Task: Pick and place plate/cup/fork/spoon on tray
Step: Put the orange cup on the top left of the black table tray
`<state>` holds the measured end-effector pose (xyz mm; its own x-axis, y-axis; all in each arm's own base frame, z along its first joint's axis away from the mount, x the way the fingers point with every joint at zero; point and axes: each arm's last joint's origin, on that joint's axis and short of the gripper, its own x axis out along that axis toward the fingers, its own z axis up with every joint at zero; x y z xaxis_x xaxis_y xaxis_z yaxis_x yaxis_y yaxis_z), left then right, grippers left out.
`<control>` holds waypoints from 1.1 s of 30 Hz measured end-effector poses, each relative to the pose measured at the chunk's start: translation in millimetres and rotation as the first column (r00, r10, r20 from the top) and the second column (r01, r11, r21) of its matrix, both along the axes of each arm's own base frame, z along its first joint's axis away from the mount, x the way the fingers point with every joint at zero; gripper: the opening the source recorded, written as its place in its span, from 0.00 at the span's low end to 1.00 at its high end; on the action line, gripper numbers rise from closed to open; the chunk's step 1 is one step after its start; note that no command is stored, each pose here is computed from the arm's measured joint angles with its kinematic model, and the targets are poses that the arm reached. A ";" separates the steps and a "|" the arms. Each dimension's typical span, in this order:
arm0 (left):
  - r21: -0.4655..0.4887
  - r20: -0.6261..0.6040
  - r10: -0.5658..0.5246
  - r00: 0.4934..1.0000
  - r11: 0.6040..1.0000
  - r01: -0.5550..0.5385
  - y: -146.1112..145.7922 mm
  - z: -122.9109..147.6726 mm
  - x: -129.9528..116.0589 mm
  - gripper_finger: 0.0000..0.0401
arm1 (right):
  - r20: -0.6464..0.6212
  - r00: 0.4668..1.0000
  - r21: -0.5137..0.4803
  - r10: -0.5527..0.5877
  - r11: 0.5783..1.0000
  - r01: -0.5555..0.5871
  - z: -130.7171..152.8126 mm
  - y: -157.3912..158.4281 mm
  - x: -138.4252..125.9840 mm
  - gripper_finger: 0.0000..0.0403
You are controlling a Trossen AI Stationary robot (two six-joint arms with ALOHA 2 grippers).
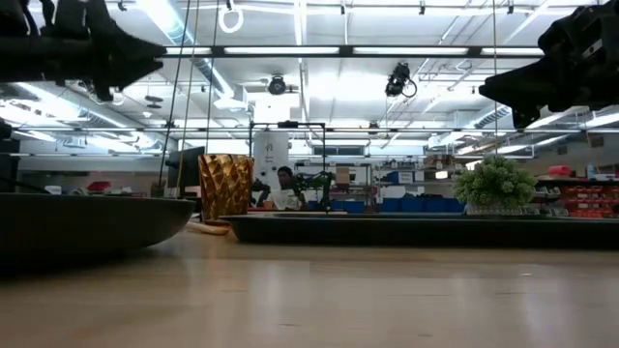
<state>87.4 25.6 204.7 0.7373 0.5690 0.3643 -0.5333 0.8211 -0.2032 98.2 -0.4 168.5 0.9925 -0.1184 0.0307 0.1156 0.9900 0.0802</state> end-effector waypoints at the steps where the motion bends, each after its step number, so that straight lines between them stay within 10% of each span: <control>1: 0.012 0.018 -0.015 1.000 1.000 0.014 0.0 2.0 0.5 0.48 | 0.000 1.000 0.000 0.000 1.000 0.000 -0.1 0.0 0.0 0.22; 23: -0.259 -0.199 -0.028 0.980 0.966 -0.025 12.1 4.6 59.9 0.48 | 0.006 1.000 0.000 0.000 1.000 0.000 0.5 0.0 0.0 0.22; 33: -0.388 -0.572 -0.019 0.820 0.887 -0.250 56.9 27.2 110.6 0.48 | 0.007 1.000 0.001 0.000 1.000 0.000 0.6 0.0 0.0 0.22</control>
<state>198.0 82.4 231.9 0.6496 0.6589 -0.3792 -0.7474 0.6449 -0.1599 98.2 -0.4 169.1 0.9922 -0.1187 0.0371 0.1154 0.9900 0.0817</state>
